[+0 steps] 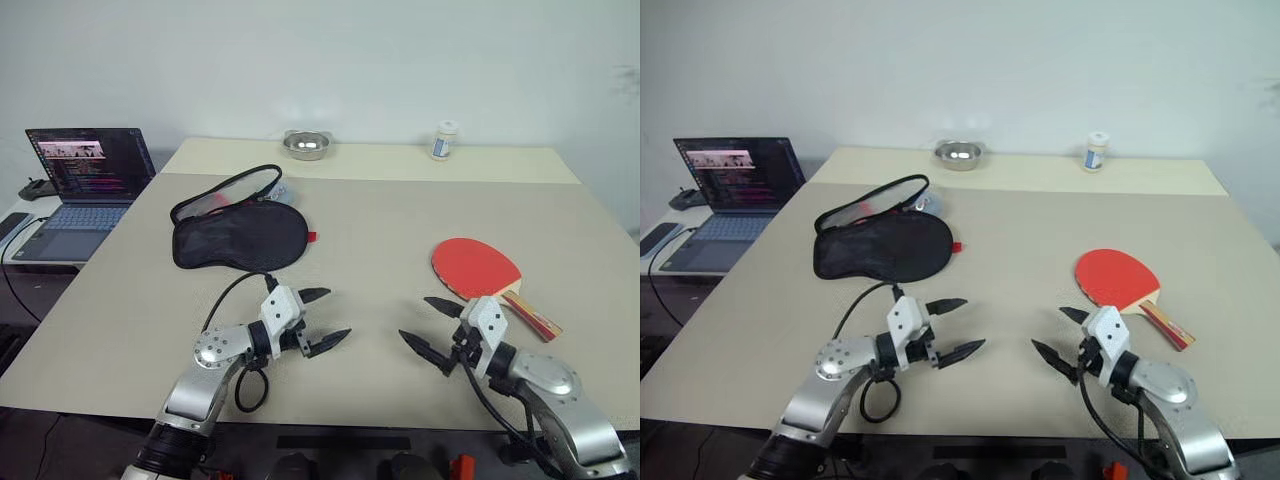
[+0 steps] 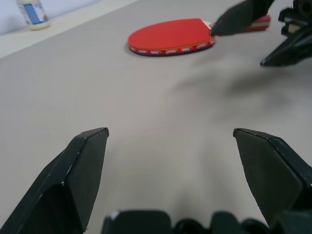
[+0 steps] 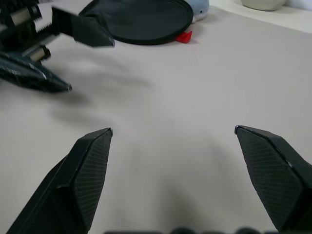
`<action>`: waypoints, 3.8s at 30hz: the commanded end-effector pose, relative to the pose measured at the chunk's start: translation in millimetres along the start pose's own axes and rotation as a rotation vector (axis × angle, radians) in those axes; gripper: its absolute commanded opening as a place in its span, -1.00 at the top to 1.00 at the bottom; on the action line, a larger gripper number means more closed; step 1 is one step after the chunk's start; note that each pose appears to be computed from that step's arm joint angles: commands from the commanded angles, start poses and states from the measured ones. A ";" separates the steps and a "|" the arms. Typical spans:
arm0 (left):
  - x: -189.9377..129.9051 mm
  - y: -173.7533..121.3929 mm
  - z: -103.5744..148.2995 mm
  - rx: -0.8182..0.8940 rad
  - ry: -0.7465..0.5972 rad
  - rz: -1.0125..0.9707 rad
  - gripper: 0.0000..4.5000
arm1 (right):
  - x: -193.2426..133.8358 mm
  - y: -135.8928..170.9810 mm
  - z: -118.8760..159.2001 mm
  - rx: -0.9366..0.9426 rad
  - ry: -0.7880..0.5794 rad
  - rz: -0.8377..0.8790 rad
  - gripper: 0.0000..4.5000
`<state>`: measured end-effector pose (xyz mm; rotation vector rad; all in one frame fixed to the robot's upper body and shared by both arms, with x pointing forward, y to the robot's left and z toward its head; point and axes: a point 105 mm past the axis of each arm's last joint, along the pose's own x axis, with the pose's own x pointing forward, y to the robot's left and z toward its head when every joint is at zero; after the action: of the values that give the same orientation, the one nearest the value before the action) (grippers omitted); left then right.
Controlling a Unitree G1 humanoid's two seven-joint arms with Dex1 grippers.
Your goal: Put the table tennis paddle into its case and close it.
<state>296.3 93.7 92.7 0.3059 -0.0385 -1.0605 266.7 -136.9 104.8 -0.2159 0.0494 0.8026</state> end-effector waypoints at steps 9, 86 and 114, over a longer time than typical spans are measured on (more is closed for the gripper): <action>2.3 28.3 23.3 0.037 -0.077 0.027 -1.00 | -10.8 -19.7 43.4 -0.065 -0.073 -0.043 -0.96; 117.2 37.4 26.2 -0.320 0.127 -0.065 0.98 | -18.3 12.1 79.0 -0.135 -0.039 0.180 -1.00; -43.6 85.2 36.9 -0.087 0.133 -0.203 -0.80 | 31.7 28.2 46.1 0.216 0.069 0.123 -1.00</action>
<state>342.3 158.0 140.6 0.2912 0.2181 -1.2183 271.7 -97.2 139.7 -0.0646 0.1959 0.8674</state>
